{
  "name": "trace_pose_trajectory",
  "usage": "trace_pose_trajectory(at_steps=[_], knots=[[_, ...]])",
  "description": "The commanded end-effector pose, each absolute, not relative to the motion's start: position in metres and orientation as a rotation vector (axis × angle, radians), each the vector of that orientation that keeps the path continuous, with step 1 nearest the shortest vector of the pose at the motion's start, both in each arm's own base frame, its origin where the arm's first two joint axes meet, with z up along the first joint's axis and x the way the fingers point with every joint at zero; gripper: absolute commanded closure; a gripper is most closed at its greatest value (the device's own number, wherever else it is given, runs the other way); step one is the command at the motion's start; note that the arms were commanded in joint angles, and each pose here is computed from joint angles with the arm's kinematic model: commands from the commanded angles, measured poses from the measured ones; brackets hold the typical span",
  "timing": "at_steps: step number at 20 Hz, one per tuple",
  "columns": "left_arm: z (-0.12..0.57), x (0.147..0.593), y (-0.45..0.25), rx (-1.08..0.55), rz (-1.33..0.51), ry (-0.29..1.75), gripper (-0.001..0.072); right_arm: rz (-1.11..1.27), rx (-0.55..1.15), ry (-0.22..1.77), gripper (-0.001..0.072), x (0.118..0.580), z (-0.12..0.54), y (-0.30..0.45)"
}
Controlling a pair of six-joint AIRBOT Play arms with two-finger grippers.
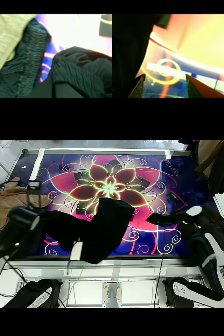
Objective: Fold the clothes and pants, and hang the long-sleeved shirts on hangers.
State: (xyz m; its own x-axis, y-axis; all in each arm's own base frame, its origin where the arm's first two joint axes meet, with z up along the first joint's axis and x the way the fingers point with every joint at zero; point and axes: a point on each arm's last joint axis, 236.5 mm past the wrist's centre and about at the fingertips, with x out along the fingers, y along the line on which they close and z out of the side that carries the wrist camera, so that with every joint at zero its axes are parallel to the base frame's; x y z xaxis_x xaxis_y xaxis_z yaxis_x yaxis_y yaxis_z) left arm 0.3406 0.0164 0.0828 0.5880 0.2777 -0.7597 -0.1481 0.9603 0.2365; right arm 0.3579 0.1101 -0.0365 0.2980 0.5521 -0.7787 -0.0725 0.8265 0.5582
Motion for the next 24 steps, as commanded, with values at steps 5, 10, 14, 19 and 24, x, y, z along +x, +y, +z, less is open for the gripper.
trace_pose_trajectory(at_steps=[5,10,14,19,24], knots=[[0.108,0.329,0.037,0.120,0.305,0.847,0.0696,0.537,0.602,1.224,0.0157,0.440,-0.059,0.191],[0.107,0.329,0.038,0.121,0.307,0.852,0.0696,0.523,0.669,1.221,0.0157,0.477,-0.070,0.198],[0.107,0.329,0.038,0.121,0.307,0.852,0.0696,0.530,0.677,1.279,0.0158,0.469,-0.089,0.204],[0.107,0.329,0.038,0.120,0.307,0.852,0.0695,0.552,0.663,1.325,0.0158,0.458,-0.090,0.199],[0.107,0.329,0.037,0.120,0.307,0.853,0.0695,0.583,0.653,1.399,0.0157,0.440,-0.091,0.189]])
